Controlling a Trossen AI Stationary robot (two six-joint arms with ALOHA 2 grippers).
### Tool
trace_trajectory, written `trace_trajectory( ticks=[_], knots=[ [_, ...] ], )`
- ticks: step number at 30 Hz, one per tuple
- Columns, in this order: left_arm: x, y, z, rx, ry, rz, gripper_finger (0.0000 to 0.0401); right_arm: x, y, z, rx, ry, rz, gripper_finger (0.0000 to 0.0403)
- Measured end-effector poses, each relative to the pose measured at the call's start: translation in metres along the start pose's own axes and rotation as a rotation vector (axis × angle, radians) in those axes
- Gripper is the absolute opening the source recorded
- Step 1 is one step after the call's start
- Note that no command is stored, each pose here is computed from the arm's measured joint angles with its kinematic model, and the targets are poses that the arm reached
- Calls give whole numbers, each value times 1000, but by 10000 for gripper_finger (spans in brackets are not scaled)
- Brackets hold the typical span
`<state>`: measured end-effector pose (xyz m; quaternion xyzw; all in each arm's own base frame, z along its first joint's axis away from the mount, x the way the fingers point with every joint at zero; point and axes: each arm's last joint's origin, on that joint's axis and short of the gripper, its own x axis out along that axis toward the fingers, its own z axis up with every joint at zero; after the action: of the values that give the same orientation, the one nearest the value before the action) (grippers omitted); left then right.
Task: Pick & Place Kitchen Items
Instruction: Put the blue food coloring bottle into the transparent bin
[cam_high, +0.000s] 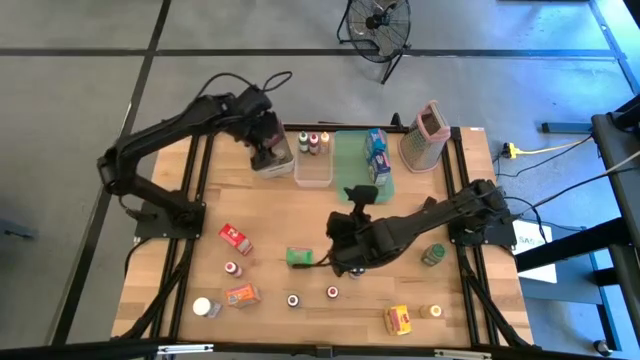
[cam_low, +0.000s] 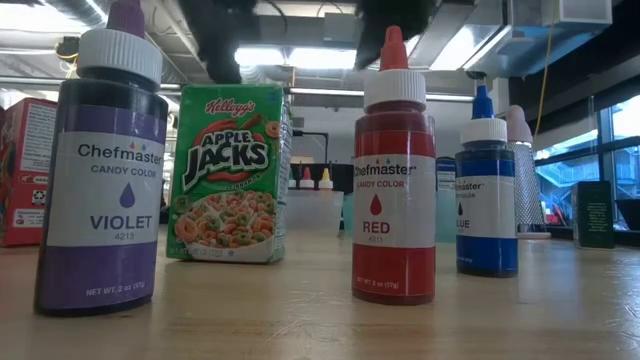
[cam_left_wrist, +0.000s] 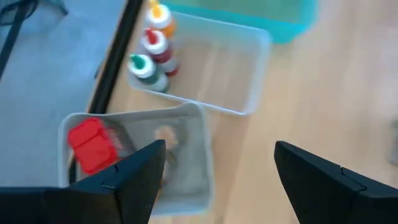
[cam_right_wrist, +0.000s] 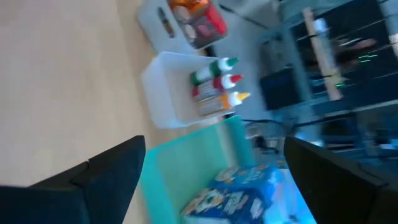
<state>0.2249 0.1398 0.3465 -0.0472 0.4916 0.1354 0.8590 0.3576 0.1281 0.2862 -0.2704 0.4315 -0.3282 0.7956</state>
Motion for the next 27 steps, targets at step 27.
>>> trace_trajectory(
  ticks=[27],
  knots=[
    [-52, -64, -71, 141, -479, -217, 294, -60, -65, -15, 253, 86, 682, 384]
  ],
)
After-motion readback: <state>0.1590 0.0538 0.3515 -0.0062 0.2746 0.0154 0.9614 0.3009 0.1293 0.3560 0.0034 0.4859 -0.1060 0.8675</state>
